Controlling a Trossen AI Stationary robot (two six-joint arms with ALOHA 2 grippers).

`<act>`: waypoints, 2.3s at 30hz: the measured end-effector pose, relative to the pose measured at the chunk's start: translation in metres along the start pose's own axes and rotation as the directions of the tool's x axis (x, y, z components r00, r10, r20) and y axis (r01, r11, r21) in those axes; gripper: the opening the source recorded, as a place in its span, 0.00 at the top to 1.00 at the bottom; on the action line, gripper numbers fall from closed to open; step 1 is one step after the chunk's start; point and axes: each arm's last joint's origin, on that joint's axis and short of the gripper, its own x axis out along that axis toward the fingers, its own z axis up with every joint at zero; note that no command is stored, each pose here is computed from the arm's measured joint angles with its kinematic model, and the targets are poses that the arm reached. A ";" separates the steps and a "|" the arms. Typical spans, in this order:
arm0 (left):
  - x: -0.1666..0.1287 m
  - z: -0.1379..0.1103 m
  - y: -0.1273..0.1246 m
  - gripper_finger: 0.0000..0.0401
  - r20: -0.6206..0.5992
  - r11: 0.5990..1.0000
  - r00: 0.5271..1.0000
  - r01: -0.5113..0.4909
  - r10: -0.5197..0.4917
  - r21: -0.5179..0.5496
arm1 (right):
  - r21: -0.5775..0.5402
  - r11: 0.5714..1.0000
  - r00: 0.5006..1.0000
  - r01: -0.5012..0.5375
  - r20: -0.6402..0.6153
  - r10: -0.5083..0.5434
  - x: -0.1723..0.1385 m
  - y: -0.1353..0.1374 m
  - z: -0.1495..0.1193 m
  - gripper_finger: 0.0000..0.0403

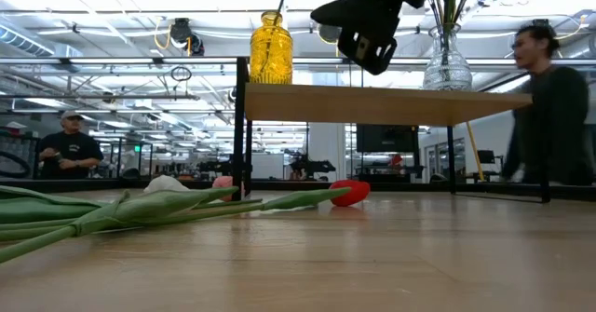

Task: Pick and place flowers into a vace then onto a shelf
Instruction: Put the yellow flower into the yellow vase

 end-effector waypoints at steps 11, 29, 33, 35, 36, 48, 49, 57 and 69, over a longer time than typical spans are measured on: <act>0.043 -0.016 0.013 1.00 -0.167 0.997 0.984 -0.056 0.065 0.056 | 0.013 1.000 1.000 0.000 0.003 0.000 0.000 0.000 0.000 0.59; 0.038 -0.012 0.027 1.00 -0.137 0.995 0.989 -0.054 0.065 0.078 | 0.009 1.000 1.000 0.000 0.001 0.000 0.000 0.000 0.000 0.59; 0.038 -0.014 0.031 0.99 -0.167 0.995 0.983 -0.071 0.081 0.068 | -0.007 1.000 1.000 0.001 0.001 -0.001 0.000 0.000 0.000 0.59; 0.041 -0.016 0.032 0.99 -0.186 0.994 0.979 -0.076 0.089 0.073 | -0.015 1.000 1.000 0.001 0.000 -0.001 0.000 0.000 0.000 0.59; 0.043 -0.017 0.032 0.99 -0.193 0.994 0.977 -0.080 0.093 0.074 | -0.015 1.000 1.000 0.002 0.001 -0.002 0.000 0.000 0.000 0.59; 0.078 -0.027 0.023 0.86 -0.252 0.992 0.967 -0.010 0.042 0.127 | -0.018 1.000 1.000 0.004 0.002 -0.004 0.000 -0.001 0.000 0.59; 0.081 -0.029 0.022 0.84 -0.264 0.992 0.964 0.003 0.031 0.127 | -0.018 1.000 1.000 0.005 0.002 -0.005 0.000 -0.001 0.000 0.59; 0.103 -0.041 0.017 0.68 -0.333 0.989 0.942 0.021 0.029 0.146 | -0.018 1.000 1.000 0.005 0.002 -0.005 0.000 -0.001 0.000 0.59; 0.099 -0.053 0.012 0.43 -0.459 0.984 0.888 0.097 -0.017 0.151 | -0.018 1.000 1.000 0.007 0.003 -0.007 0.000 -0.001 0.000 0.59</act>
